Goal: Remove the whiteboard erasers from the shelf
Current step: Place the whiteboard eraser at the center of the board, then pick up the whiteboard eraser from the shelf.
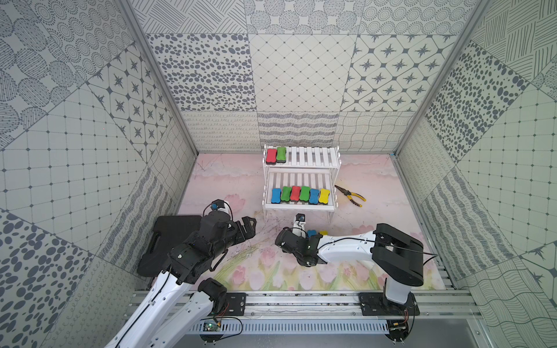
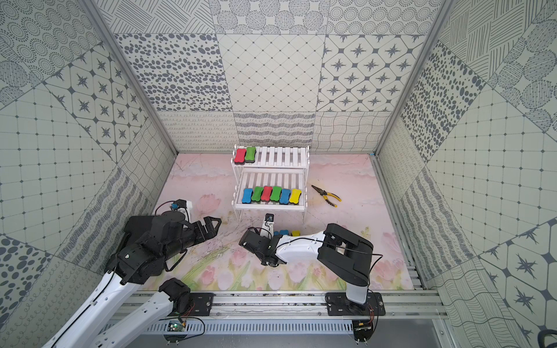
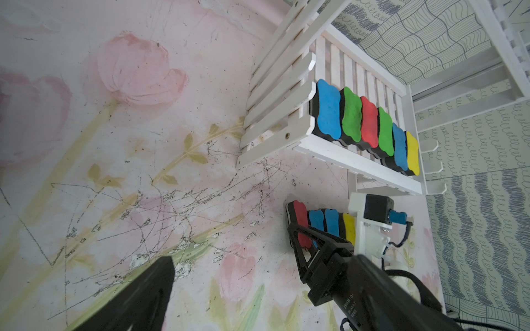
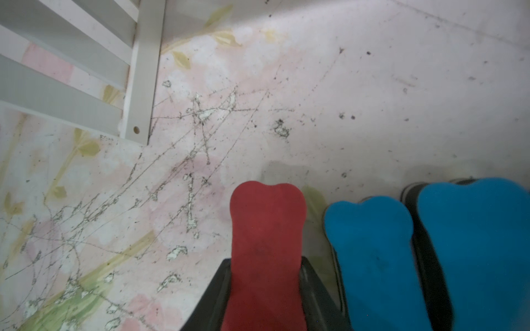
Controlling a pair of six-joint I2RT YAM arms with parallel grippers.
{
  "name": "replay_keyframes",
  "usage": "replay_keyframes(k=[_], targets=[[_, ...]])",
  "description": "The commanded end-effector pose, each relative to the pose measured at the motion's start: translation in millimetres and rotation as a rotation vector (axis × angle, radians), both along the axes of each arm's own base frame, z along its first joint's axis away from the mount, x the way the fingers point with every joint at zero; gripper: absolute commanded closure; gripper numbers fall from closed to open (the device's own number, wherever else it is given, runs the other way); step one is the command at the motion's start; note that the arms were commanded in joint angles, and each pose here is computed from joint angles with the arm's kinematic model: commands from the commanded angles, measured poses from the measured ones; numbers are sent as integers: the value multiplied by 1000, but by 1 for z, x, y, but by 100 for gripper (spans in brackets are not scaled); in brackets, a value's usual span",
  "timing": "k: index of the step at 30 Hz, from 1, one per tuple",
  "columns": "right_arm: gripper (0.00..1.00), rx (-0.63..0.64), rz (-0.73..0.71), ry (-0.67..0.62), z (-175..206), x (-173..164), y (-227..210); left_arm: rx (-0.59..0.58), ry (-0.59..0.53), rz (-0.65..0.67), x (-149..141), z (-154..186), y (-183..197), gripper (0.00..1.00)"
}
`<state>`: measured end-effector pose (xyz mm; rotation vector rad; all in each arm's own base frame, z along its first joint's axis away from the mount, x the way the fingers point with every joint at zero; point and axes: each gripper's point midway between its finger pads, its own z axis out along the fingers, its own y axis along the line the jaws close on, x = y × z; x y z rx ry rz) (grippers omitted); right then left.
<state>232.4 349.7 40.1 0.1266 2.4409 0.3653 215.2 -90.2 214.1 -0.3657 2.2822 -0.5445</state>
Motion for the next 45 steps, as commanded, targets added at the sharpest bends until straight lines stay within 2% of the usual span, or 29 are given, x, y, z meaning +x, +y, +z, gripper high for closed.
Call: replay_keyframes(k=[1,6,8,13,16,23,26,30,39,45], targets=[[61,23,-15,-1,2,5,5,8,2,19,1,0,4,1],[46,26,-21,16,-1,5,4,6,3,18,1,0,3,1],[43,28,-15,10,2,5,4,5,3,17,1,0,3,1],[42,50,24,-14,18,3,9,-1,-1,7,0,4,2,1],[41,93,87,-40,41,-1,12,-12,-17,-17,-1,15,-2,1],[42,114,340,-100,94,-27,0,-3,-65,-95,11,50,-16,1],[43,108,410,-152,117,-36,-15,-6,-67,-148,26,66,-32,1],[44,132,450,-213,140,-43,-35,-23,-109,-245,55,101,-64,10],[45,154,437,-166,134,-40,-51,135,-215,-387,132,161,-125,25],[45,158,418,-145,128,-37,-55,216,-282,-384,179,178,-143,26]])
